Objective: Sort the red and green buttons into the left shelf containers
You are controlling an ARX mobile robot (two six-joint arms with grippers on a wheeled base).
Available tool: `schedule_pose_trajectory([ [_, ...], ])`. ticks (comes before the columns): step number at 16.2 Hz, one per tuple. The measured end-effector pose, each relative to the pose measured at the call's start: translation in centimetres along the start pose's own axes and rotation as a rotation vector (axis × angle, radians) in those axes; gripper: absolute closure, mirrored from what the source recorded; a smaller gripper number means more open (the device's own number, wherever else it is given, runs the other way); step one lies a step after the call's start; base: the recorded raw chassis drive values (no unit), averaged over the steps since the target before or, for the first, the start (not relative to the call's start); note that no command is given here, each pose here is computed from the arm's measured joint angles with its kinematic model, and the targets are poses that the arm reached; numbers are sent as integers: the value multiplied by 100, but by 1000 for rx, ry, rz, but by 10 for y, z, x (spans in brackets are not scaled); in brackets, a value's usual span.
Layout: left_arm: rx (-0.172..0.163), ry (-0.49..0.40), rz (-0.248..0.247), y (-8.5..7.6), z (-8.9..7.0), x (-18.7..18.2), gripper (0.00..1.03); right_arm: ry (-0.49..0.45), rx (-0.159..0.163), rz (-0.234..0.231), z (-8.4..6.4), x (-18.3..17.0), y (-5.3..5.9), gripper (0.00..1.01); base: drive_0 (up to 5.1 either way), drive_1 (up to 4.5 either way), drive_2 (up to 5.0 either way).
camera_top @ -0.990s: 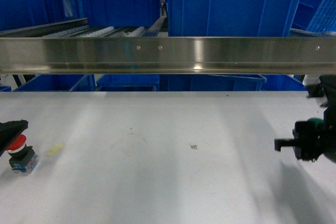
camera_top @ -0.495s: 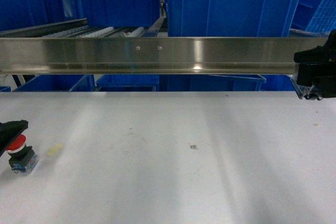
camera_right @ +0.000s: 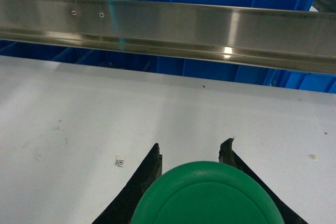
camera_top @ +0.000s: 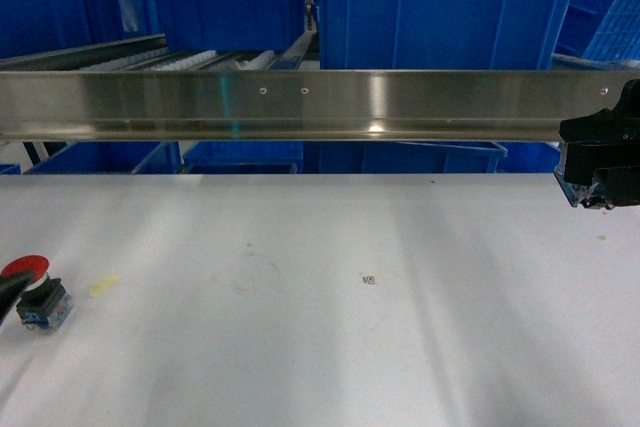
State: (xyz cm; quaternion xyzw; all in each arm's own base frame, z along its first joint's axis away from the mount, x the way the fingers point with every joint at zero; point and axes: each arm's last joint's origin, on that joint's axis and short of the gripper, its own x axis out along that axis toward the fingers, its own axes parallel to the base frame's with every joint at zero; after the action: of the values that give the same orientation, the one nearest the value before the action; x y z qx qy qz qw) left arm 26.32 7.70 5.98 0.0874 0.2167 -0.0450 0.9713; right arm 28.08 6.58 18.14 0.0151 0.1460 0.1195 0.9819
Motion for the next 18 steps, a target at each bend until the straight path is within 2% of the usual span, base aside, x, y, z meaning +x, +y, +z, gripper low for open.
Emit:
schedule_pose_trajectory([
  [1,12,15,-10,-1,-4,5,5,0,0,0,0,0,0,73,0,0,0],
  [3,50,4,12,3,-5,21,5,0,0,1,0,0,0,73,0,0,0],
  [5,85,29,3,5,-10,35,5,0,0,0,0,0,0,73,0,0,0],
  [6,94,30,1,7,-9,39,5,0,0,0,0,0,0,73,0,0,0],
  [7,123,-1,10,9,-4,45,5,0,0,0,0,0,0,73,0,0,0],
  [10,113,66,1,12,-2,60,5,0,0,0,0,0,0,73,0,0,0],
  [16,117,74,0,10,-3,67,5,0,0,0,0,0,0,73,0,0,0],
  [18,115,90,9,10,-8,72,5,0,0,0,0,0,0,73,0,0,0],
])
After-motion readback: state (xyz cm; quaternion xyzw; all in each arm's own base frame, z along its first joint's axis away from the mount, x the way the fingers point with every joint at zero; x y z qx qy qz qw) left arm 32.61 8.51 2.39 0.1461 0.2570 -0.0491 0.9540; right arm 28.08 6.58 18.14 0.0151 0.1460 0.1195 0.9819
